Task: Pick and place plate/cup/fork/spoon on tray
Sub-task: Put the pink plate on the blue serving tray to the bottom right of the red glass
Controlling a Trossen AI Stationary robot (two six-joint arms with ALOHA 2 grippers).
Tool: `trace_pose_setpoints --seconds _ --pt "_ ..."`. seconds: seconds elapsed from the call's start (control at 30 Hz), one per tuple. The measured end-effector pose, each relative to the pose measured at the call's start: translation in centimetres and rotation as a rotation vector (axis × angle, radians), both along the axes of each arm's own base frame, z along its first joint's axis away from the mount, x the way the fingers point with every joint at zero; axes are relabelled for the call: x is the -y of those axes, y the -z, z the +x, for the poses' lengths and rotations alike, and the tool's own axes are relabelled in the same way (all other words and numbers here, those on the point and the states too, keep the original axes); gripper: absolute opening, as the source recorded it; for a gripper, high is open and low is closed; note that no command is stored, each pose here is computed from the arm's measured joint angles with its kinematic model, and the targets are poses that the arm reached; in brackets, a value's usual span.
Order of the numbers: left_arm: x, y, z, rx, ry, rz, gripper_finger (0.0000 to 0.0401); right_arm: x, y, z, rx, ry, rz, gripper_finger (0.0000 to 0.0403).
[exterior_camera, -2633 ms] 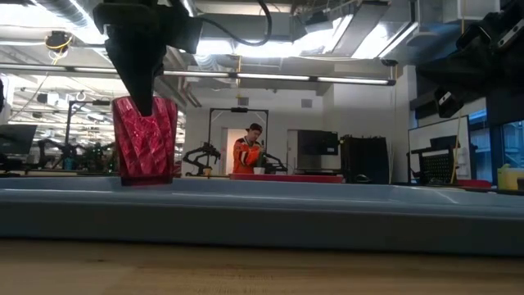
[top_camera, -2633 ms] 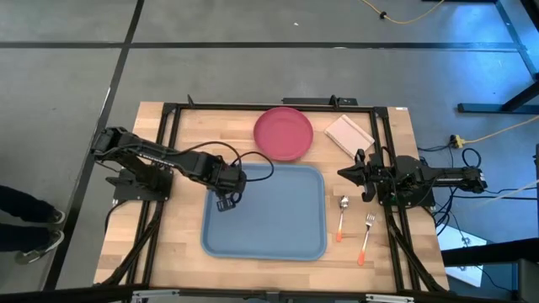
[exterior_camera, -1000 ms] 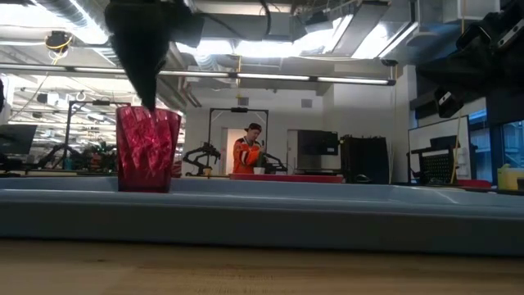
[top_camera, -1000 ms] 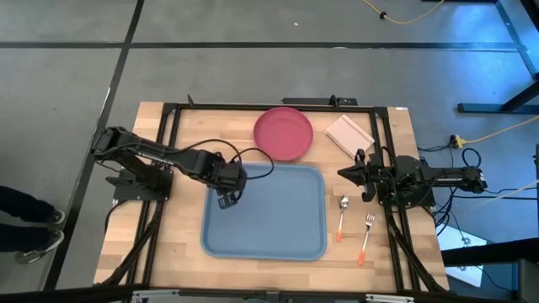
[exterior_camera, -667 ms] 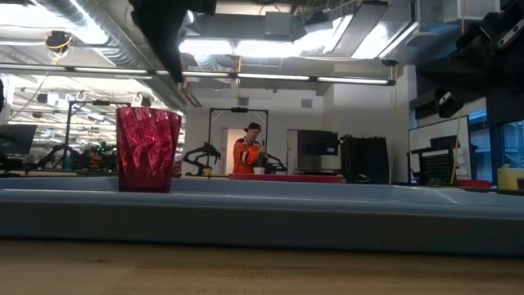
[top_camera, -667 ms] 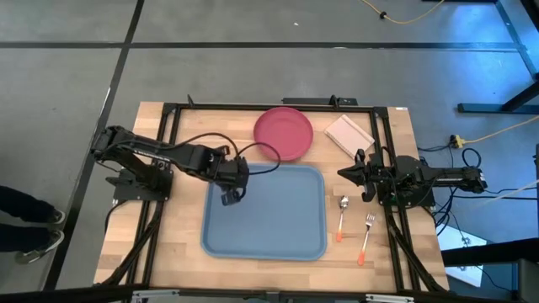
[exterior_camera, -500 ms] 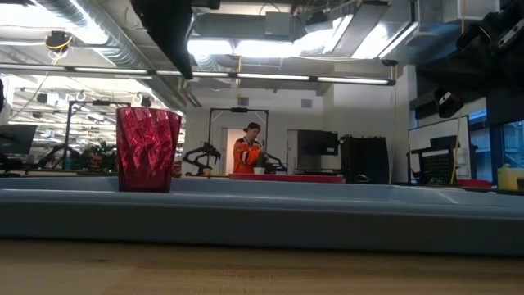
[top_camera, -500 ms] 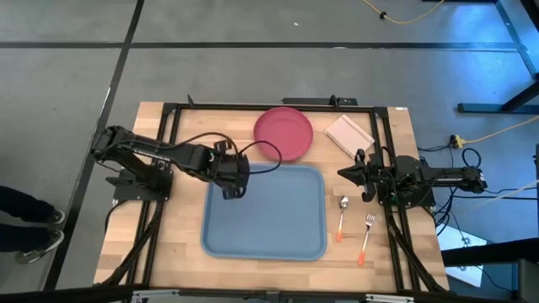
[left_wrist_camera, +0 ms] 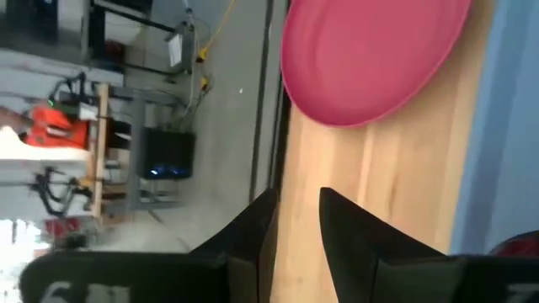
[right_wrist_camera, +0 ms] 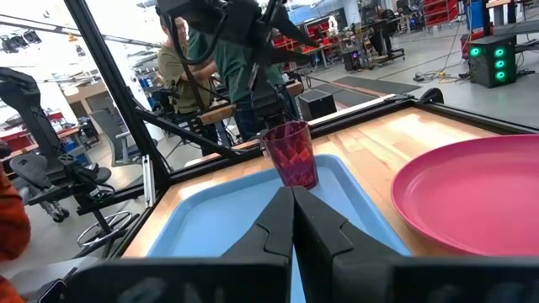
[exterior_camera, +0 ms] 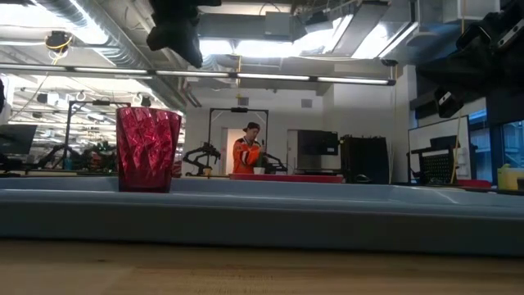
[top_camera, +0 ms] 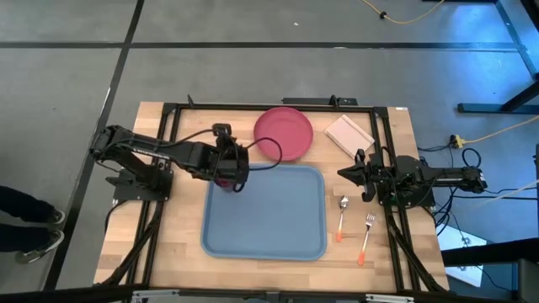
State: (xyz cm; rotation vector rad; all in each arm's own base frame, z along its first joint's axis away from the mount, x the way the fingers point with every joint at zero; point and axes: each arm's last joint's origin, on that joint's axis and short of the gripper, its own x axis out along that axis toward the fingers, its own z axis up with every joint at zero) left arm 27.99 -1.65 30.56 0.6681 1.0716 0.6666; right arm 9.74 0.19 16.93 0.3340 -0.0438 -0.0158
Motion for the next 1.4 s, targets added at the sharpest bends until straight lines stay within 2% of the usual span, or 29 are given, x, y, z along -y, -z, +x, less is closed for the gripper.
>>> trace_pose_setpoints --seconds 0.1,0.2,0.33,0.43,0.53,0.7,0.77,0.87,0.93,1.1,1.2,1.4 --pt "0.1 0.1 0.0 0.008 0.001 -0.041 0.0082 0.0 0.0 0.0 0.0 0.0 0.0 0.0008" --pt "0.4 0.3 0.0 0.067 -0.024 -0.159 0.0082 0.0 0.0 0.0 0.0 0.0 0.0 0.0008" --pt "0.7 0.6 -0.5 0.009 -0.015 -0.232 0.0082 0.0 0.0 0.0 0.0 0.0 0.0 0.0008" --pt "0.2 -0.1 -1.4 0.085 -0.082 -0.35 0.0082 0.0 0.0 0.0 0.0 0.0 0.0 0.0008" --pt "-1.1 -1.7 -3.6 0.125 -0.126 -0.508 0.0082 0.0 0.0 0.0 0.0 0.0 -0.001 0.0008" --pt "-2.4 -4.5 -8.4 0.331 -0.102 -0.585 0.0082 0.0 0.0 0.0 -0.007 0.001 -0.015 0.0008" --pt "-2.6 -5.0 -10.2 0.46 -0.046 -0.6 0.0082 0.0 0.1 0.0 -0.008 0.001 -0.03 0.0008" --pt "-2.4 -4.4 -12.8 0.607 0.073 -0.629 0.0082 0.0 0.1 0.1 -0.014 0.001 -0.032 0.0008" --pt "-2.3 -3.1 -14.5 0.705 0.139 -0.665 0.0082 0.0 0.1 0.1 -0.014 0.002 -0.034 0.0008" --pt "-2.3 1.6 -17.0 0.9 0.235 -0.677 0.0082 0.0 0.1 0.1 -0.017 0.001 -0.028 0.0008" --pt "-2.3 3.8 -17.9 1.067 0.291 -0.659 0.0082 0.0 0.1 0.1 -0.014 0.002 -0.027 0.0008" --pt "-2.4 9.4 -18.5 1.239 0.319 -0.622 0.0082 0.0 0.1 0.1 -0.018 0.001 -0.028 0.0008"
